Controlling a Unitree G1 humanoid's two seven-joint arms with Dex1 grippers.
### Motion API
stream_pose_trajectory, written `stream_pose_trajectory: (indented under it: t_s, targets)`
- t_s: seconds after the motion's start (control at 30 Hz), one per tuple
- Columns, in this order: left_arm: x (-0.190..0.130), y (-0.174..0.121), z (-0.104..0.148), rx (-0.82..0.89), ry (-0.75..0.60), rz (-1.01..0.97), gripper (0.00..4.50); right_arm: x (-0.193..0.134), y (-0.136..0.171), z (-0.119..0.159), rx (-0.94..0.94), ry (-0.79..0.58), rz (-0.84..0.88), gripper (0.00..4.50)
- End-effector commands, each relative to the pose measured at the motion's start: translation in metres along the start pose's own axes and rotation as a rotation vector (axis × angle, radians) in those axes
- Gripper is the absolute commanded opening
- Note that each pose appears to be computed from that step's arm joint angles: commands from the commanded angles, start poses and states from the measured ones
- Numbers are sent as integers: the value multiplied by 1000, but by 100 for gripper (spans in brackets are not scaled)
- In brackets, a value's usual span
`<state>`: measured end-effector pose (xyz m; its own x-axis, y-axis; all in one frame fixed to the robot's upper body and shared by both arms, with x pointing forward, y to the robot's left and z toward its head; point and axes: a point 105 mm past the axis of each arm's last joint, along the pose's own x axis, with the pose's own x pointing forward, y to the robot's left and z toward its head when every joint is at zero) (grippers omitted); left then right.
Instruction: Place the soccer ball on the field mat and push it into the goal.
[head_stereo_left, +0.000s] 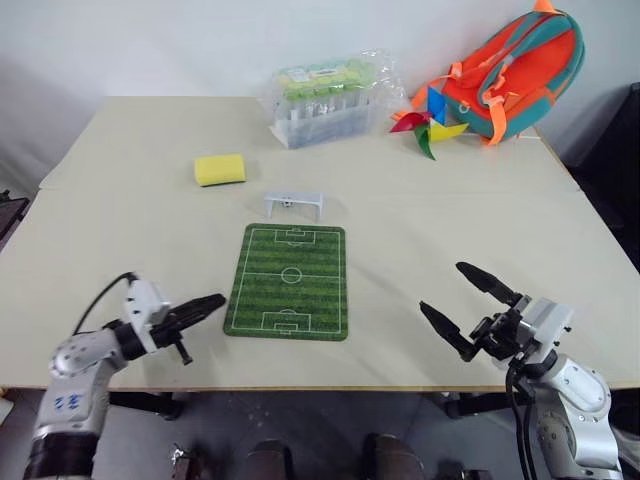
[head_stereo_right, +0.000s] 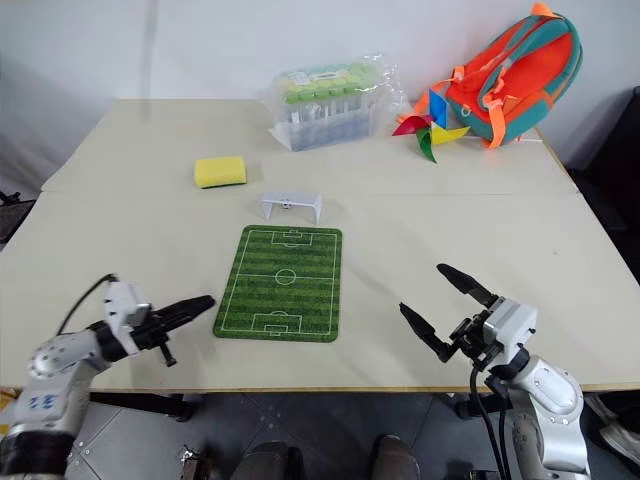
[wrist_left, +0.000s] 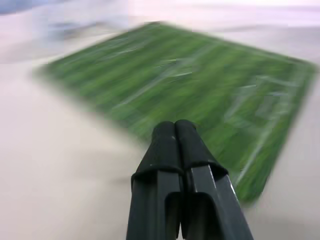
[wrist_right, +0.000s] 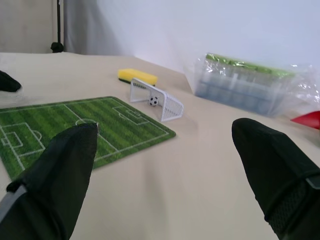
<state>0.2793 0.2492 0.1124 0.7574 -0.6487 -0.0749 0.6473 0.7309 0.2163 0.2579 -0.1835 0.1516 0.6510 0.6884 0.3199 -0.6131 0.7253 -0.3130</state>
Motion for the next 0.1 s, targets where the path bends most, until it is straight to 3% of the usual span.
stream_pose_trajectory:
  t_s: [0.03, 0.1]
  targets:
    - [-19, 12, 20, 12, -62, 193, 1, 3, -3, 2, -9, -24, -10, 450]
    - [-23, 13, 24, 22, -65, 243, 1, 7, -4, 1, 3, -30, -6, 450]
